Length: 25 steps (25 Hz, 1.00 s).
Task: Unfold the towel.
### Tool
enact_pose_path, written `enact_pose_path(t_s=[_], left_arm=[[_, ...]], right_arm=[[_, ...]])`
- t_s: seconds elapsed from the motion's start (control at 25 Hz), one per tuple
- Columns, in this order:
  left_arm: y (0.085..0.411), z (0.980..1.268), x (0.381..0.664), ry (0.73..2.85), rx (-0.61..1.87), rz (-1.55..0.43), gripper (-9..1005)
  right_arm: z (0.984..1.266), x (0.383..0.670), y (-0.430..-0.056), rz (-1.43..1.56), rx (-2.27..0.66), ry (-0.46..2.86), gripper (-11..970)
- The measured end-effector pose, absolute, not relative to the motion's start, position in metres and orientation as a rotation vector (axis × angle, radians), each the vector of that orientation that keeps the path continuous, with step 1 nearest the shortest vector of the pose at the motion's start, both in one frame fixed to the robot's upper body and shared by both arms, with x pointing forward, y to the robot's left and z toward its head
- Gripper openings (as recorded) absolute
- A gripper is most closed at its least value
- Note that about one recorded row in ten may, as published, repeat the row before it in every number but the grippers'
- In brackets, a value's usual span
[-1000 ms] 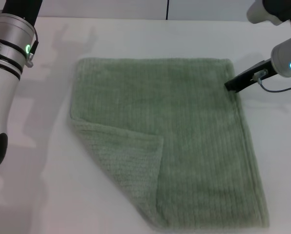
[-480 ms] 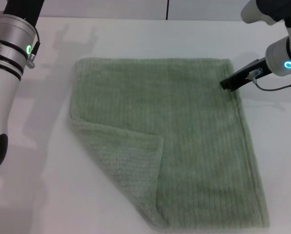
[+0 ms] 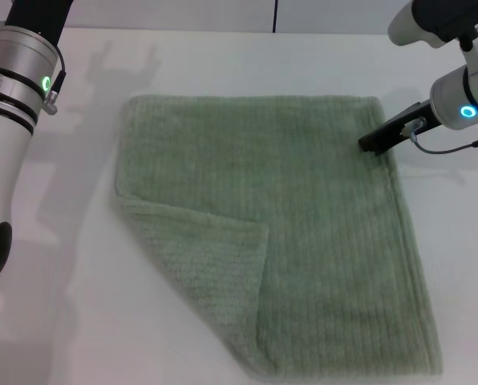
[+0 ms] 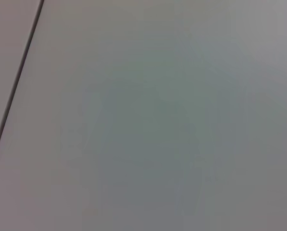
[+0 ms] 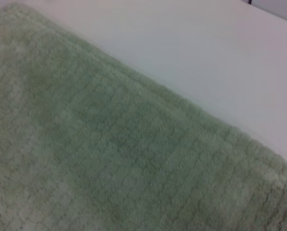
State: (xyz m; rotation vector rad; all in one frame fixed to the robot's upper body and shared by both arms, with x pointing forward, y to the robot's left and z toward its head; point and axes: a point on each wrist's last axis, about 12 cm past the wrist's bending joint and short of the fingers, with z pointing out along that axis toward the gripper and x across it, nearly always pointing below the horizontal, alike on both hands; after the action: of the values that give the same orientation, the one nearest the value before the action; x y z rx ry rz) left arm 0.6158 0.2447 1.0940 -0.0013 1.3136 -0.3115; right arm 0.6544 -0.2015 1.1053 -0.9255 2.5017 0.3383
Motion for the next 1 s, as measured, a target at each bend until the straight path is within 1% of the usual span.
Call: enact_pose_path(t_s=[0.44,0.76,1.0], left_arm=[[0.244,1.094,0.617,1.319,0.000,-0.323,839],[0.244,1.093,0.625,1.395,-0.002,-0.426,837],[0.246,1.097,0.635,1.471,0.009,-0.559,825]], right_arm=[[1.103,0.654,-0.200,0.330,-0.929,2.506,-2],[1.100,0.654,-0.200,0.322,-0.930,2.514,-2],[1.100,0.654,-0.200,0.316,-0.931,2.513,-2]])
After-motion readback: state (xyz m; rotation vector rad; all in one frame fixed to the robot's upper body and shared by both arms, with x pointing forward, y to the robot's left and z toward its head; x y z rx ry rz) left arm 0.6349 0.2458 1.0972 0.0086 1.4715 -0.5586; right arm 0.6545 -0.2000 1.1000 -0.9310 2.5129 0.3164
